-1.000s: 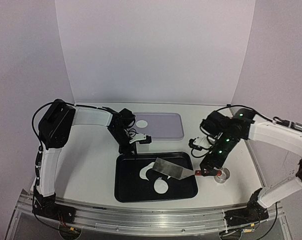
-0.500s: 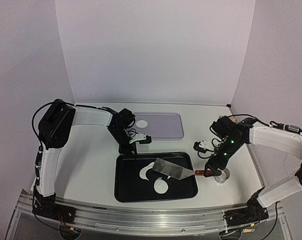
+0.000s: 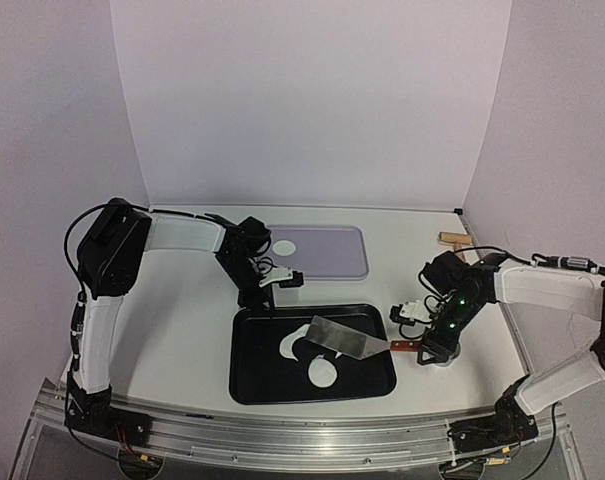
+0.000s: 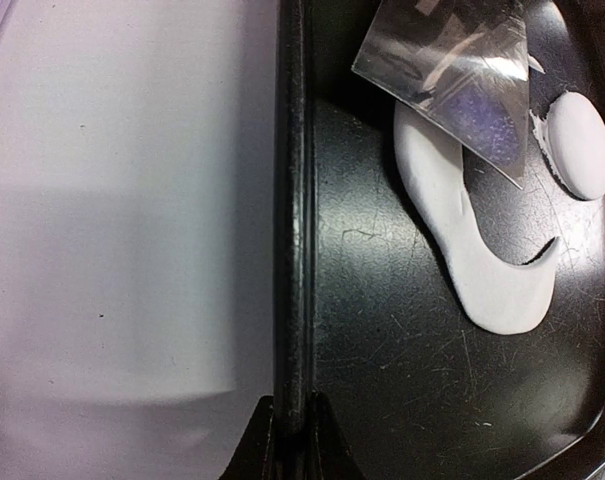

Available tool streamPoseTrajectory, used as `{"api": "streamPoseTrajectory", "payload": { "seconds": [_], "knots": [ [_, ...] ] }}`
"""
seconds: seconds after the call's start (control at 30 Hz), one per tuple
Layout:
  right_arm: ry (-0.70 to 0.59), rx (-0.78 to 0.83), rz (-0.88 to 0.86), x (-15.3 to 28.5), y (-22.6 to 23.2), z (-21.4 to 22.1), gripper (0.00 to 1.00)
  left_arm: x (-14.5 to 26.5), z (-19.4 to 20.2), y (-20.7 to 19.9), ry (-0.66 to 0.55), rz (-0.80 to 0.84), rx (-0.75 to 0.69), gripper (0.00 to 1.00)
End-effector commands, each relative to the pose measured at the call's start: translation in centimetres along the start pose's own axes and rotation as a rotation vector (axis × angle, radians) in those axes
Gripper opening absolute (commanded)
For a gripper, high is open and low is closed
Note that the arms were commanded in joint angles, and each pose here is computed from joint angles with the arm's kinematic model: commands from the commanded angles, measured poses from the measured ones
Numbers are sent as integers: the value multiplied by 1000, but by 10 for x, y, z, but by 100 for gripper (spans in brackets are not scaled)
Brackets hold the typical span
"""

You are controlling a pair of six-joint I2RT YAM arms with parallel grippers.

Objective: Roll out the dumpling wrappers from the dough

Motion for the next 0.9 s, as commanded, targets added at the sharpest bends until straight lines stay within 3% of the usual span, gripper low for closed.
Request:
{"api": "streamPoseTrajectory", "payload": {
  "seconds": [0.0, 0.2, 0.33, 0.53, 0.73, 0.8, 0.87],
  "knots": [
    [-49, 27, 51, 4, -8, -9, 63, 8, -14, 11, -18, -58, -98, 0],
    [-8, 29, 32, -7, -10, -8, 55, 8, -13, 10, -14, -58, -99, 0],
    [-40, 31, 41, 1, -14, -18, 22, 8, -13, 10, -10, -58, -102, 0],
    [-109, 83, 75, 40, -15, -37, 1, 10, -14, 14, -2, -77, -116, 0],
    [-117, 228, 129, 96, -7, -36, 0, 11, -13, 15, 10, -82, -124, 0],
    [-59, 307, 115, 109, -1, -26, 0, 11, -13, 15, 12, -85, -128, 0],
    [82, 362, 100, 115, 0, -6, 0, 11, -13, 16, 15, -88, -130, 0]
  ]
}}
Point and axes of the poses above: each gripper's point midway between its finger pads, its own x axis back along the fingers, its own y axis along the line the jaws close on, z = x × y, the point moved 4 cm from there along x, back along the fingers, and after that the axes turned 7 degrees about x, right-handed, at the moved point
